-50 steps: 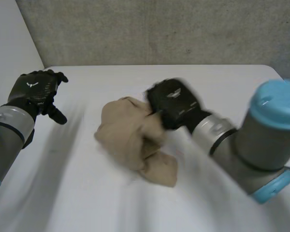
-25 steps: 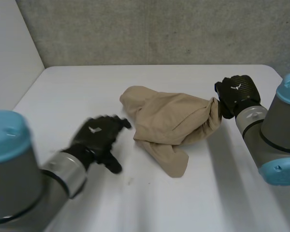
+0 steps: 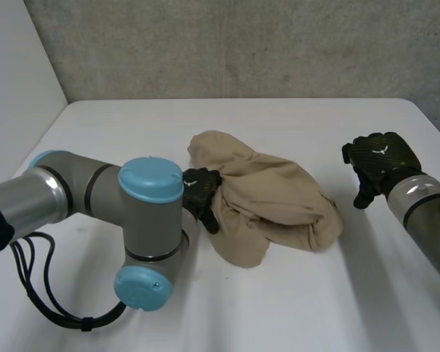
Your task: Fold the shorts.
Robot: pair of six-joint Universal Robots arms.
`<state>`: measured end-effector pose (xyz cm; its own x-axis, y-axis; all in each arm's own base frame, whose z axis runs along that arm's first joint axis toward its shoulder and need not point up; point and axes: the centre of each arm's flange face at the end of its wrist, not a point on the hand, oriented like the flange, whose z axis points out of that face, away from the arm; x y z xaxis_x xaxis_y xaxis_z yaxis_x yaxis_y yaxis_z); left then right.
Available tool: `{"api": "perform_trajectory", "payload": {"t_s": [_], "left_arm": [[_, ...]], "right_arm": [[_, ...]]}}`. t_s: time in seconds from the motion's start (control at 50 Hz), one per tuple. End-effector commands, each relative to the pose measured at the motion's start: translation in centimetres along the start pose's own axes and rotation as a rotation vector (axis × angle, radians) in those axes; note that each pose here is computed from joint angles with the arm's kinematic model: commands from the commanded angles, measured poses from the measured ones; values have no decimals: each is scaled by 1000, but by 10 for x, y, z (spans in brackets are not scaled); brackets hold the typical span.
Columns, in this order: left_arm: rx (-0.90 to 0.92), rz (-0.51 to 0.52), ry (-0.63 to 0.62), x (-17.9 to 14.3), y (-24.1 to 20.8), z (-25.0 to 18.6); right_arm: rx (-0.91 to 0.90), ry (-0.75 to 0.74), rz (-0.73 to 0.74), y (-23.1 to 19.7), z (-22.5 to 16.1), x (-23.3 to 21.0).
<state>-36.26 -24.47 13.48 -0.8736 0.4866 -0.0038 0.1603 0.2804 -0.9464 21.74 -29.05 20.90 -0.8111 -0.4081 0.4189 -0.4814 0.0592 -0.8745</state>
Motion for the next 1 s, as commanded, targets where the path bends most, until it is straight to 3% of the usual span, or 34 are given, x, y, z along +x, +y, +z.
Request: {"api": "perform_trajectory", "payload": {"t_s": [0.02,0.16,0.26,0.42,0.6,0.8,1.0], "left_arm": [[-9,-3,54,4,3,1],[-23,-1,45,1,5,-1],[-17,-7,28,-4,-3,-12],[15,-41,22,-10,-24,-37],[59,-168,-14,-29,-46,-52],[41,-480,-125,-75,-40,-31],[-166,-509,-74,-56,4,-7]], "right_arm": [[-53,24,162,-4,-10,35],[-125,-17,324,2,-19,35],[-189,-54,517,10,-23,26],[-243,-95,709,35,-6,10],[-224,-136,698,49,15,-15],[-111,-28,627,45,29,-17],[-44,-28,509,25,11,-11]]}}
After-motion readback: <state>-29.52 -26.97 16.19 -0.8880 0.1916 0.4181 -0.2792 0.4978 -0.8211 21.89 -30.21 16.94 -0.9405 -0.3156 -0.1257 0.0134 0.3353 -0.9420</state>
